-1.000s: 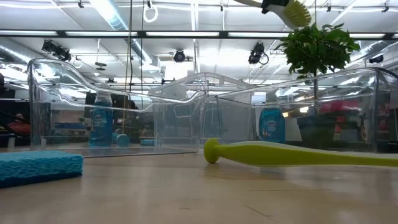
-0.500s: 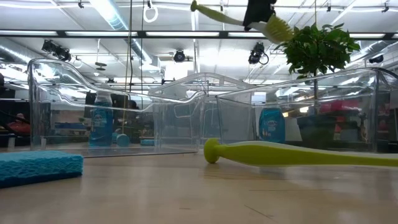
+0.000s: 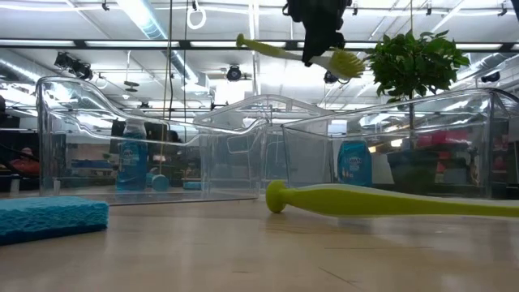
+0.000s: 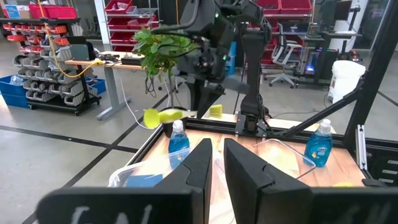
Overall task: Pick & Place Kitchen Sink Supplies
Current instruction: Put the yellow toilet brush into the transparent container
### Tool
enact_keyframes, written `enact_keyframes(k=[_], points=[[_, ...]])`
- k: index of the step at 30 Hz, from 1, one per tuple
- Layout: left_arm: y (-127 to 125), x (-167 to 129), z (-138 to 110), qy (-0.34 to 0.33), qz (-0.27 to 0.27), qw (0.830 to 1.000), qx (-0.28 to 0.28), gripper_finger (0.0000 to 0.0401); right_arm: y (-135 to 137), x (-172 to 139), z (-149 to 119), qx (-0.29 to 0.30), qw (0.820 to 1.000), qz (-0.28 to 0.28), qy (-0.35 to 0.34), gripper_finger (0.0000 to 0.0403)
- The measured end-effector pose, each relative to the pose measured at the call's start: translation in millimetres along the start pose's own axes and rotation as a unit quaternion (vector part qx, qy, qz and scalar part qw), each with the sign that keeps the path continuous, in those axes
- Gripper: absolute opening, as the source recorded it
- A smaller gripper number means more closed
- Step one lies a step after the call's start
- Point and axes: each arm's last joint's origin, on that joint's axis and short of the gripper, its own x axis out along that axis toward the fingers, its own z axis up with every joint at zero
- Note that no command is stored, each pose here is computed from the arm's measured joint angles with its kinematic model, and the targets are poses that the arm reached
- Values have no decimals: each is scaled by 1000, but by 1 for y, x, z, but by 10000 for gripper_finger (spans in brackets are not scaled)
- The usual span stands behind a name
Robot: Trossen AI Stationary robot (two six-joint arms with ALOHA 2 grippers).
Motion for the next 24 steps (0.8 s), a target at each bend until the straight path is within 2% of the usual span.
enact_keyframes(k=[6,12,24], points=[[0,0,0,0,0,1000,0,48,1,17,6,25,1000,-15,7,41],[0,0,0,0,0,1000,0,48,6,31,12,69,997,22,8,41],[0,0,0,0,0,1000,-1,48,9,58,14,66,996,33,50,41]])
